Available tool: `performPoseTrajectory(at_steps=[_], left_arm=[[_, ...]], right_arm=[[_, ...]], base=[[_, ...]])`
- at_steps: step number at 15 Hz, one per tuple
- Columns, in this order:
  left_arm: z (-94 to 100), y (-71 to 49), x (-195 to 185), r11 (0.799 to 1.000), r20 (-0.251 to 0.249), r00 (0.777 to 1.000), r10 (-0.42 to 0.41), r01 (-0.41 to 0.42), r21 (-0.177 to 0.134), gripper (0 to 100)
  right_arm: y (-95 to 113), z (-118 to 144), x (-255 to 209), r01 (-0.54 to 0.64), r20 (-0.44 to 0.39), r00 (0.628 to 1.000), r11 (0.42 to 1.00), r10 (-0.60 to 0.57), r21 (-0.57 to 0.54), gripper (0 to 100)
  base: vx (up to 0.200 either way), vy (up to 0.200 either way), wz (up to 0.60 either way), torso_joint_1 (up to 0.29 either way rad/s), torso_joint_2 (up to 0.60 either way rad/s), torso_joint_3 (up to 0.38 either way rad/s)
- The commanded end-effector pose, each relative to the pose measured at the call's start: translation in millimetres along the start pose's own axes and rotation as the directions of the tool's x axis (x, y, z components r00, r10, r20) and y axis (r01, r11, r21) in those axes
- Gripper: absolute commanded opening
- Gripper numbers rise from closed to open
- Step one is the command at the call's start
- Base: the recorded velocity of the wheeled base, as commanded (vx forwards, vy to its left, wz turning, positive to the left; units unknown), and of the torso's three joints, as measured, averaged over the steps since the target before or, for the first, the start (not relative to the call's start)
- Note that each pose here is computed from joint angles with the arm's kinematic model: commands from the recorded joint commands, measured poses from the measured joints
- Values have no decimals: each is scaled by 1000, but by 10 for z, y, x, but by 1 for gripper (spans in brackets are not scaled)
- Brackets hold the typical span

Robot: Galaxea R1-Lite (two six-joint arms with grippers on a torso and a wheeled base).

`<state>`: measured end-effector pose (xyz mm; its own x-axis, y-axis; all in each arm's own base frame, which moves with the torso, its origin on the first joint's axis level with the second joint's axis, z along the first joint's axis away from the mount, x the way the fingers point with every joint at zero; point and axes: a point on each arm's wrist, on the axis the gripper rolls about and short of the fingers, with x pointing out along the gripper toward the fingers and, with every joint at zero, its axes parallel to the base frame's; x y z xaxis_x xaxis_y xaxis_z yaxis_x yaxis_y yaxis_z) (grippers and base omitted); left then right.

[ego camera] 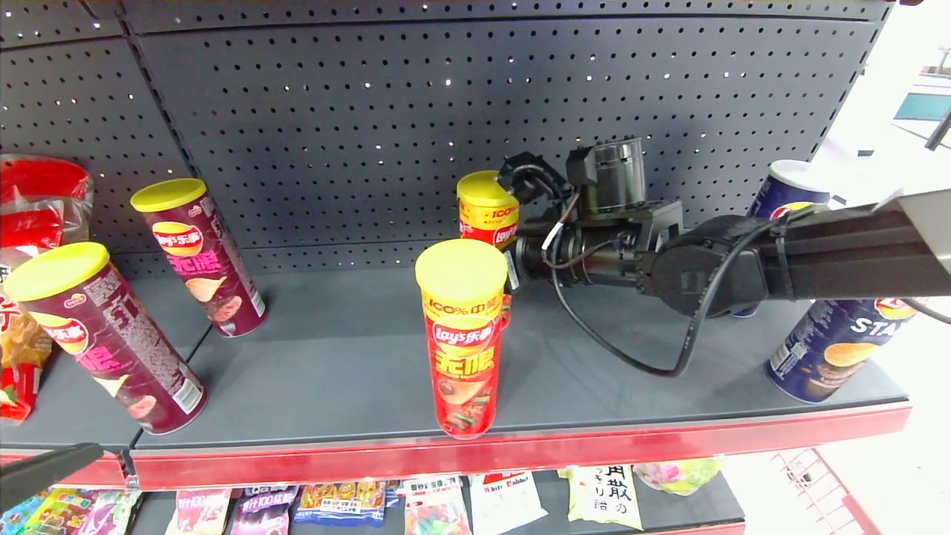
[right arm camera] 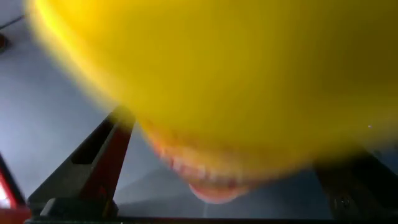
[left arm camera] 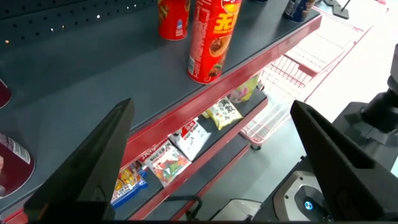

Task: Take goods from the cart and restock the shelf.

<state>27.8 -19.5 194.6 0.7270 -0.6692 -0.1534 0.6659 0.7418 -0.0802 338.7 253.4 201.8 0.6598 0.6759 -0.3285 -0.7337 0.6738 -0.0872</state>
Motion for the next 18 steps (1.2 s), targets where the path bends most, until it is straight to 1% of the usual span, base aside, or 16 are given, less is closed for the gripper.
performPoseTrajectory(at_steps=[1,4,7,10,11,12,13,14,15,16,17,18], left_arm=[[-1,-5,-12,1000,7,1000,0,0,2,100],[-9,7,21,1000,-12,1000,-3,3,-5,100],[0,31,81,1000,-39,999,-1,1,-11,100],[-13,57,144,1000,-73,997,4,-5,-18,100],[-23,89,203,999,-105,994,43,-43,-2,100],[-15,125,260,995,-129,986,102,-101,15,100],[-11,142,286,991,-142,981,134,-132,24,100],[-13,175,337,982,-166,968,186,-181,46,100],[-10,203,406,981,-196,961,193,-187,52,100],[12,219,449,982,-209,959,191,-185,49,100],[28,245,516,982,-233,954,190,-185,43,100],[20,277,596,981,-268,944,193,-190,38,100]], right_arm=[[25,56,-299,28,5,1000,1000,-28,5,100],[49,21,-580,43,-9,999,999,-43,21,100],[66,-22,-929,99,-17,995,993,-98,59,100],[85,-124,-1247,156,-36,988,983,-153,93,100],[128,-161,-1521,166,-21,986,981,-164,98,100],[185,-216,-1747,163,-7,986,981,-164,104,100],[219,-256,-1869,162,1,987,981,-163,102,100],[312,-333,-2136,151,28,988,984,-154,94,100],[498,-496,-2484,102,67,992,992,-106,69,100],[583,-613,-2681,80,93,992,995,-84,54,100],[631,-760,-2872,87,111,990,996,-90,33,100],[655,-908,-3032,116,131,985,993,-117,11,100]], base=[[0,0,0,0,0,0],[0,0,0,0,0,0],[0,0,0,0,0,0],[0,0,0,0,0,0],[0,0,0,0,0,0],[0,0,0,0,0,0],[0,0,0,0,0,0],[0,0,0,0,0,0],[0,0,0,0,0,0],[0,0,0,0,0,0],[0,0,0,0,0,0],[0,0,0,0,0,0]])
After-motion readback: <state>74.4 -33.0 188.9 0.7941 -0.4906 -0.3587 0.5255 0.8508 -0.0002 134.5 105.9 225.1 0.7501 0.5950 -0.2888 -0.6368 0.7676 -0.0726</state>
